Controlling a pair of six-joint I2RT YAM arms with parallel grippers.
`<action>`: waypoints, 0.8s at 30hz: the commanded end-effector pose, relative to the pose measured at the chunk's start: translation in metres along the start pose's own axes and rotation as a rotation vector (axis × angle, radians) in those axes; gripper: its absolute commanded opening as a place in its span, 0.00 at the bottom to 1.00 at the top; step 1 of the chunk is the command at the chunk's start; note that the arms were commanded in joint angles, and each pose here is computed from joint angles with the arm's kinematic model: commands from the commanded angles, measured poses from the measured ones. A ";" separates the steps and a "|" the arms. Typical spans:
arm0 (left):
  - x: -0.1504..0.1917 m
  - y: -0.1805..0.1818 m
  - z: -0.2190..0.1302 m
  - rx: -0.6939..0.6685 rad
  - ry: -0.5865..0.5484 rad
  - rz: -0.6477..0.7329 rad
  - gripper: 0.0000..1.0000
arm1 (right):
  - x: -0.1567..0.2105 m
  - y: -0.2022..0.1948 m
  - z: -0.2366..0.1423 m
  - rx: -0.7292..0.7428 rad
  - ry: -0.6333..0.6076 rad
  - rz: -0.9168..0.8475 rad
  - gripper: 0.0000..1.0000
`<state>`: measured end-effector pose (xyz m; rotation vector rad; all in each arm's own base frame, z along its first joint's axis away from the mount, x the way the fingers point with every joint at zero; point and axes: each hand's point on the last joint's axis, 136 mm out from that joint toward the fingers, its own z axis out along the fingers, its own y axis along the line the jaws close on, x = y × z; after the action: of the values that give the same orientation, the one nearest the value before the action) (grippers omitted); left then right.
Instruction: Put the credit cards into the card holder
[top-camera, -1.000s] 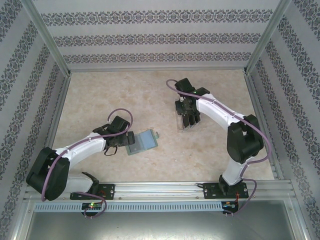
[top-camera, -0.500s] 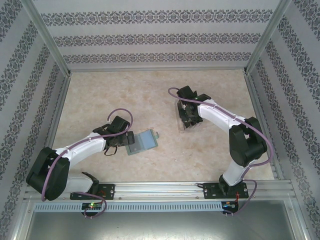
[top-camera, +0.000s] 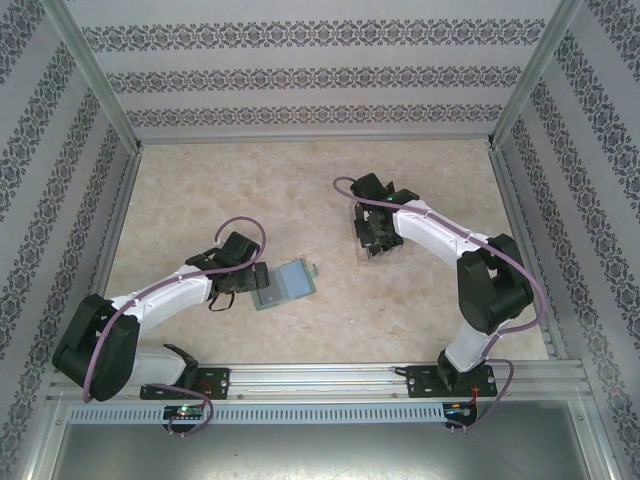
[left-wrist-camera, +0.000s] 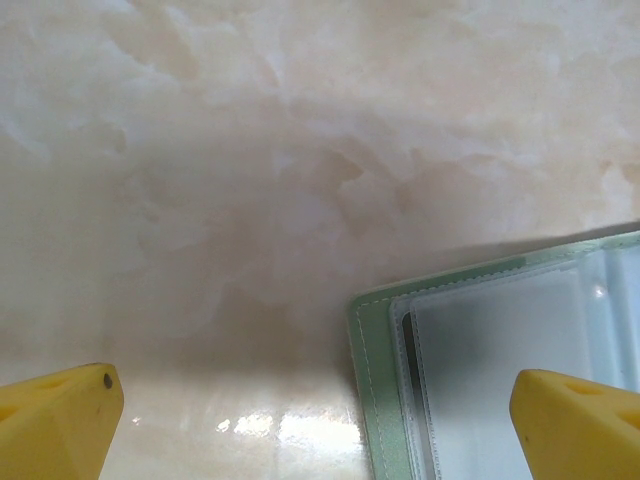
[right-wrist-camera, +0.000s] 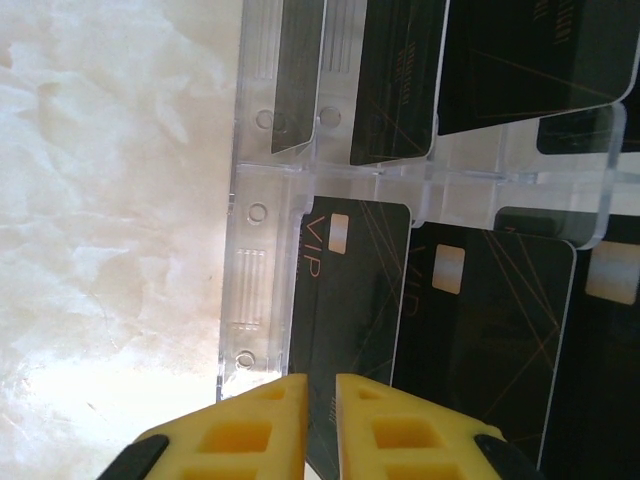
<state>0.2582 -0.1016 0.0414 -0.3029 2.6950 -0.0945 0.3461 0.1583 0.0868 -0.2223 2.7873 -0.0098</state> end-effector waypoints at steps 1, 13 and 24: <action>-0.004 -0.004 0.000 0.002 -0.022 0.019 1.00 | -0.002 -0.005 -0.011 0.026 -0.030 0.005 0.20; -0.004 -0.005 0.002 0.008 -0.025 0.017 1.00 | -0.004 -0.014 -0.018 0.111 -0.033 -0.029 0.29; -0.005 -0.004 0.001 0.004 -0.032 0.023 1.00 | 0.002 -0.008 -0.001 0.145 0.019 -0.067 0.29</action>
<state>0.2611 -0.1031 0.0419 -0.3027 2.6848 -0.1031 0.3442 0.1501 0.0875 -0.2505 2.7775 -0.1765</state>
